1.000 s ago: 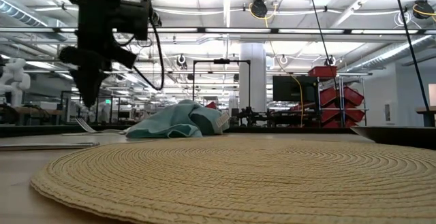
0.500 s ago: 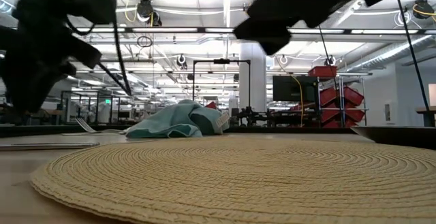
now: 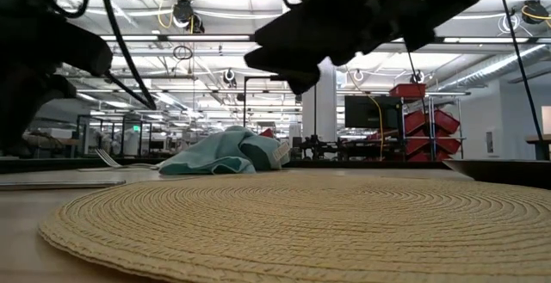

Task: Set table place
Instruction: Move the silver knife to the top right of the table

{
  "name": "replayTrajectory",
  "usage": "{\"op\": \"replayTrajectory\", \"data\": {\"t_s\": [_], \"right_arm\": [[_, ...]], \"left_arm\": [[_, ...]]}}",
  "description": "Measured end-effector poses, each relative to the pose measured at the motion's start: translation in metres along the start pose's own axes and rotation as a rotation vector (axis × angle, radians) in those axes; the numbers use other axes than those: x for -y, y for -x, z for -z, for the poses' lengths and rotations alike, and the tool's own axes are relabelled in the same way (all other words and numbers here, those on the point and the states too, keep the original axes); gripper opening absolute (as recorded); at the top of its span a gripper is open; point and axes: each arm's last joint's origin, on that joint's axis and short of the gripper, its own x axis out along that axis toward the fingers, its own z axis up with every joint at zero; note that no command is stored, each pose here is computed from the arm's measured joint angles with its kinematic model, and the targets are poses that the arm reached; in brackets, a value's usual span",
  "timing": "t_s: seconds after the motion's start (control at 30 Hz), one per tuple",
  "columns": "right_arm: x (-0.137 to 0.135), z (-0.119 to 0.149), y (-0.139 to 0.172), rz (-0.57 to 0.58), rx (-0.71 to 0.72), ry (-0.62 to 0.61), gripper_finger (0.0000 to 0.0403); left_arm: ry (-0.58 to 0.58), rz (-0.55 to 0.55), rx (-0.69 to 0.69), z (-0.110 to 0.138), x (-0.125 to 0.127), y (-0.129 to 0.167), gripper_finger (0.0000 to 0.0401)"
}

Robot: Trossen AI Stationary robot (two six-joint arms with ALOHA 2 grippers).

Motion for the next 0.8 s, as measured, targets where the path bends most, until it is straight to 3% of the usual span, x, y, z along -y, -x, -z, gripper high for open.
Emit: {"op": "replayTrajectory", "data": {"t_s": [0.23, 0.63, 0.73, 0.8], "right_arm": [[0.011, -0.009, -0.018, -0.062, 0.002, 0.011, 0.0155], [0.005, -0.009, -0.024, -0.078, -0.034, 0.012, 0.0155], [0.003, -0.007, -0.025, -0.083, -0.045, 0.011, 0.0155], [0.003, -0.007, -0.025, -0.084, -0.045, 0.012, 0.0155]], "left_arm": [[-0.012, 0.039, 0.020, -0.004, 0.019, -0.016, 0.0137], [-0.001, -0.098, -0.023, -0.014, 0.021, -0.052, 0.0134], [-0.002, -0.128, 0.005, -0.015, 0.020, -0.052, 0.0104], [0.000, -0.145, 0.028, -0.017, 0.019, -0.053, 0.0055]]}}
